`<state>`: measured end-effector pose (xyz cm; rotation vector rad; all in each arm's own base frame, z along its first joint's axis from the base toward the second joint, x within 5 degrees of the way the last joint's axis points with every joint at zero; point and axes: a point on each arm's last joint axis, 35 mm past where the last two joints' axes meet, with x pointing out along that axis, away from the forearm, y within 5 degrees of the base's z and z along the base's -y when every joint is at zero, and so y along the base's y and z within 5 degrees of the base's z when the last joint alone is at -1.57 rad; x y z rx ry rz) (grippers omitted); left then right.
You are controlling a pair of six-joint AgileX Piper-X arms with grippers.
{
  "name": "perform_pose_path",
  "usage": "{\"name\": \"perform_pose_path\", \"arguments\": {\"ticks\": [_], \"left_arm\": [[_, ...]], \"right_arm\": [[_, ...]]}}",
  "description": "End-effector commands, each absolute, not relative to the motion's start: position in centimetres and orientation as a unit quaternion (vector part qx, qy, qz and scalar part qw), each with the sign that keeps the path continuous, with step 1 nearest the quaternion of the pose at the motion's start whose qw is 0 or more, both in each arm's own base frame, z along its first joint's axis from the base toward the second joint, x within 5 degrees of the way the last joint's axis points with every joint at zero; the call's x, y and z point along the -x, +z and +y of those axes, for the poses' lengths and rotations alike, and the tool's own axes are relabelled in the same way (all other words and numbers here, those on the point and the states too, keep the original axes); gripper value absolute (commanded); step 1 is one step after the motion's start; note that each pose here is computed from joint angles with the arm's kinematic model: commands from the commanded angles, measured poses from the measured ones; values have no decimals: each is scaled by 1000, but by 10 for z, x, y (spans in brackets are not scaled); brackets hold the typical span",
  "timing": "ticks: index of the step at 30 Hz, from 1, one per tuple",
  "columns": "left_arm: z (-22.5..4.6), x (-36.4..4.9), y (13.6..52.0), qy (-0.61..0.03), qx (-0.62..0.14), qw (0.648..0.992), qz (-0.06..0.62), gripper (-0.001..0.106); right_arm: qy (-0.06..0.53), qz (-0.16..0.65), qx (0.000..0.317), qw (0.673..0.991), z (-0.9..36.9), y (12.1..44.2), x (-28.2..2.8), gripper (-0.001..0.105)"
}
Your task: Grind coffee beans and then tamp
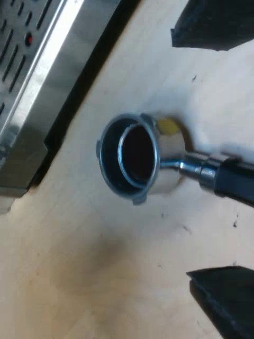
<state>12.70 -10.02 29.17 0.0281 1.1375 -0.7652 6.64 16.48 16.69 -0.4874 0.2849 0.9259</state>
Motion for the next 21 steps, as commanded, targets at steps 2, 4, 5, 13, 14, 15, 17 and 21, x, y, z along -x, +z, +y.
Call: {"name": "perform_pose_path", "arguments": {"ticks": [2, 4, 5, 13, 14, 15, 17, 21], "left_arm": [[-109, -137, 289, -360, -15, 773, 523, 0], [-113, -144, 288, -359, -16, 771, 526, 0], [-117, -147, 288, -363, -16, 767, 528, 0], [-147, -166, 298, -397, -48, 756, 518, 0], [-150, -168, 297, -399, -51, 754, 520, 0], [-155, -171, 296, -402, -55, 750, 522, 0], [-161, -175, 294, -404, -63, 746, 526, 0], [-174, -179, 287, -407, -84, 736, 534, 0]], "right_arm": [[447, 132, 232, 854, 164, 164, -67, 84], [446, 137, 236, 852, 164, 161, -67, 84], [446, 139, 238, 851, 164, 159, -67, 84], [447, 134, 233, 853, 171, 154, -69, 84], [447, 135, 234, 853, 171, 153, -69, 84], [446, 138, 237, 852, 172, 151, -69, 84], [446, 140, 239, 851, 172, 149, -70, 84], [446, 139, 238, 852, 173, 149, -70, 84]]}}
